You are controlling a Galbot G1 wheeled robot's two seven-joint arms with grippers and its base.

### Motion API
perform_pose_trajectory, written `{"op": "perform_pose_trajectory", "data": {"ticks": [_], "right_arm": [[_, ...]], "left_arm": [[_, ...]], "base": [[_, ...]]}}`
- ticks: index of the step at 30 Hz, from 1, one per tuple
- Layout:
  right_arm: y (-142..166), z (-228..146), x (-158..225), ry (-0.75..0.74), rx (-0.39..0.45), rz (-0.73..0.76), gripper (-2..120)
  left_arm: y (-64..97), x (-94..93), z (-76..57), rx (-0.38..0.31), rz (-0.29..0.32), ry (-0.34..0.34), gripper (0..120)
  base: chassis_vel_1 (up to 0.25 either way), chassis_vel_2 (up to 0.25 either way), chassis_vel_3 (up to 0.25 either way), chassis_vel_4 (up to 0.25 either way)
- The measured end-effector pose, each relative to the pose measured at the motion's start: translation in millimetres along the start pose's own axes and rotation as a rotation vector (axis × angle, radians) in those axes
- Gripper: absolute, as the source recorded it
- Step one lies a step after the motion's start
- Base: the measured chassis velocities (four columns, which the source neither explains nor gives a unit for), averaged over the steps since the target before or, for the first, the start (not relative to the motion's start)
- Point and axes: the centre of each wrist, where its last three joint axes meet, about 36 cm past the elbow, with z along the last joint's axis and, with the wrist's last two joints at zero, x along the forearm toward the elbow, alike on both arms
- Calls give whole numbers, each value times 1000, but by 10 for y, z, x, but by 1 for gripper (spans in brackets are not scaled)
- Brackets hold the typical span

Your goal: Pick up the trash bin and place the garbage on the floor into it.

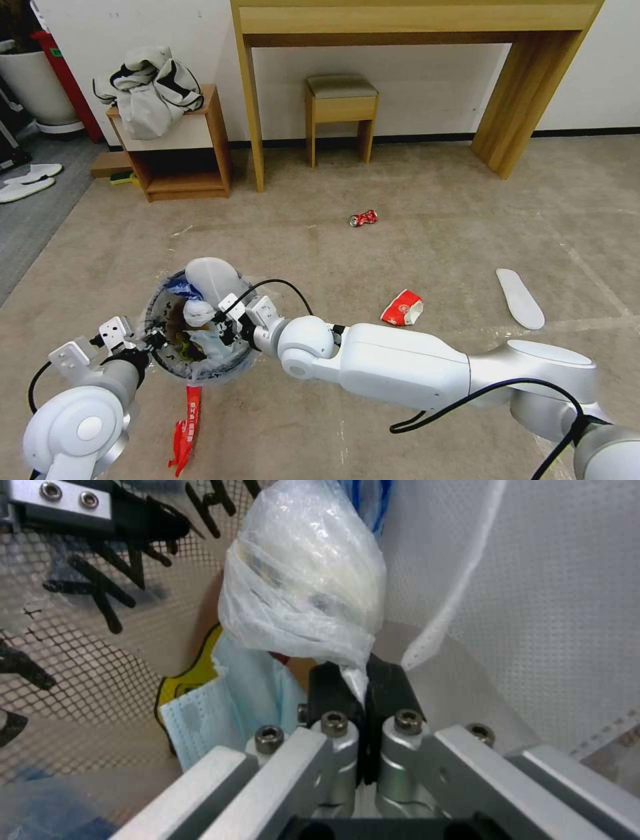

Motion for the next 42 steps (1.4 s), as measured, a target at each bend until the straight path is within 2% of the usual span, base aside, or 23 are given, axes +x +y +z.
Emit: {"op": "perform_pose_trajectory", "data": {"ticks": [15,17,18,19,23,25,27,28,29,32,36,38,39,42], "right_arm": [[68,-7,31,6,7,-6,0],[75,-13,35,7,8,-5,4],[80,-18,39,8,8,-5,7],[98,-33,47,8,9,-5,16],[124,-78,73,2,7,-3,25],[124,-126,108,0,9,1,37],[123,-132,113,1,10,3,38],[119,-144,118,0,12,6,47],[119,-144,118,0,12,6,47],[134,-182,136,-3,12,9,64],[149,-212,158,-6,11,4,73],[159,-247,182,-11,10,3,84],[159,-247,182,-11,10,3,84],[153,-290,217,-21,6,3,96]], "left_arm": [[-2,15,-8,0,0,-4,0],[-1,16,-7,0,0,-4,0],[-1,16,-7,0,0,-4,0],[-1,17,-5,1,-1,-4,0],[1,15,-6,1,-2,-5,0],[5,8,-10,1,-4,-5,0],[5,7,-10,1,-4,-6,0],[3,5,-12,1,-4,-6,0],[3,5,-12,1,-4,-6,0],[6,-9,-15,1,-5,-6,0],[10,-19,-15,1,-7,-5,0],[17,-31,-15,1,-9,-4,0],[17,-31,-15,1,-9,-4,0],[24,-50,-18,0,-12,-2,0]], "base": [[0,0,0,0],[0,0,0,0],[0,0,0,0],[0,0,0,0],[0,0,0,0],[0,0,0,0],[0,0,0,0],[0,0,0,0],[0,0,0,0],[0,0,0,0],[0,0,0,0],[0,0,0,0],[0,0,0,0],[0,0,0,0]]}}
